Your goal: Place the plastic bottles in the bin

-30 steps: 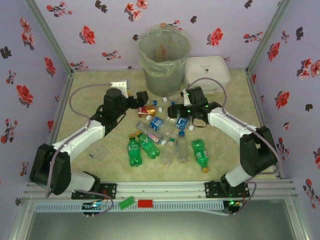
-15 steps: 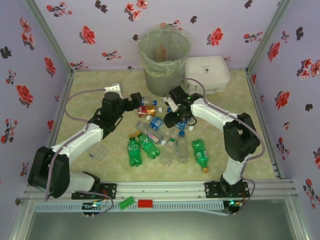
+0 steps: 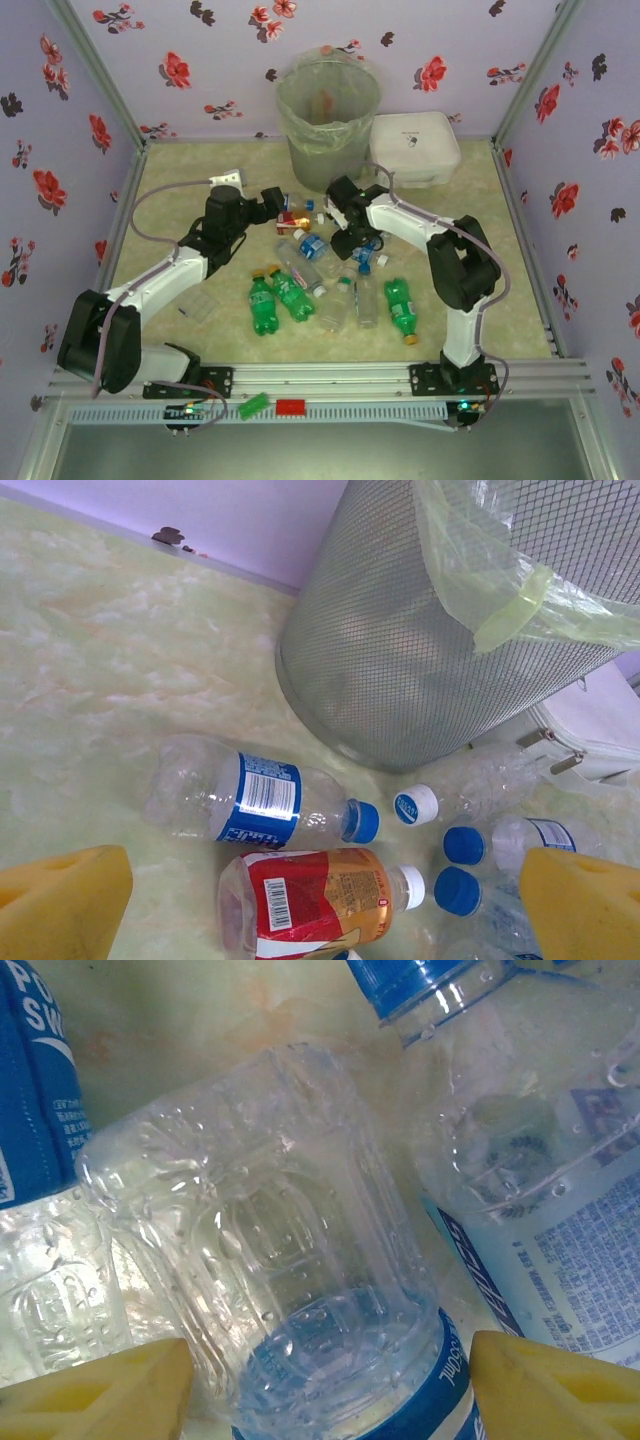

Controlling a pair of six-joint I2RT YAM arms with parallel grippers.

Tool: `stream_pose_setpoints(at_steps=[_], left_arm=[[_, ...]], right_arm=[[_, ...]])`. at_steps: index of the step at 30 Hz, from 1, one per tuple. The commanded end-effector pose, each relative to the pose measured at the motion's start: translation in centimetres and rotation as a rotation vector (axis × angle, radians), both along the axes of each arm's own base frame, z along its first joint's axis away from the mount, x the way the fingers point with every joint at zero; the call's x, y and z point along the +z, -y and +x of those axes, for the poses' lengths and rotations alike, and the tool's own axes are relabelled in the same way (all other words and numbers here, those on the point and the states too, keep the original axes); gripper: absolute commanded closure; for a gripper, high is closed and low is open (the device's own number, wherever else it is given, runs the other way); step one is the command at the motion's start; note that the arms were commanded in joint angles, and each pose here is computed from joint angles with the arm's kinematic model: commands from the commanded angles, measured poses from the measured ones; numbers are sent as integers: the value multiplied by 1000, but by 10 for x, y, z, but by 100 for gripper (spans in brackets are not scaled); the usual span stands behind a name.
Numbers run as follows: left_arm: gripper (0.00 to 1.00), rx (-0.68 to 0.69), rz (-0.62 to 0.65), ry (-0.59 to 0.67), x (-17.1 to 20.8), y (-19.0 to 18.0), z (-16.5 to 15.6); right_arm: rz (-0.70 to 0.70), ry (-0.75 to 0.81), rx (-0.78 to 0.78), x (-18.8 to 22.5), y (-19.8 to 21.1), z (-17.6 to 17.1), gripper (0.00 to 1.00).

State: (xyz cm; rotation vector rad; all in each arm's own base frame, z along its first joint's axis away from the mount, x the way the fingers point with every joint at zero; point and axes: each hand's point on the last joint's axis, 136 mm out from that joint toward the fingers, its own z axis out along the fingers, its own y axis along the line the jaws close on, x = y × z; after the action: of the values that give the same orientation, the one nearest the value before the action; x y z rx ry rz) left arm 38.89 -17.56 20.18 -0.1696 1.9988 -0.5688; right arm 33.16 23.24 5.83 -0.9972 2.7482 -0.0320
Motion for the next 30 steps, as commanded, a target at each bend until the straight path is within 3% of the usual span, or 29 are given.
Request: stream_pose_setpoints(at_steps=[1,5,13,22,30], left_arm=[[0,23,-13,8,-1,-4,3],[0,23,-12,3,-3,-3,4],[0,25,-12,1,-3,-4,5],[0,27,-13,-6,-5,-4,4],[0,29,-15,-11,-8,-5,4]], right_arm=[[-58,-25,33,-13,2,-4,25],[-84,-22,45,-19,1,-3,20],[-98,-20,59,-25,-1,-3,21],[-110,8,89,-22,-2,-1,35],[-7,111,86,8,-15,9,47]])
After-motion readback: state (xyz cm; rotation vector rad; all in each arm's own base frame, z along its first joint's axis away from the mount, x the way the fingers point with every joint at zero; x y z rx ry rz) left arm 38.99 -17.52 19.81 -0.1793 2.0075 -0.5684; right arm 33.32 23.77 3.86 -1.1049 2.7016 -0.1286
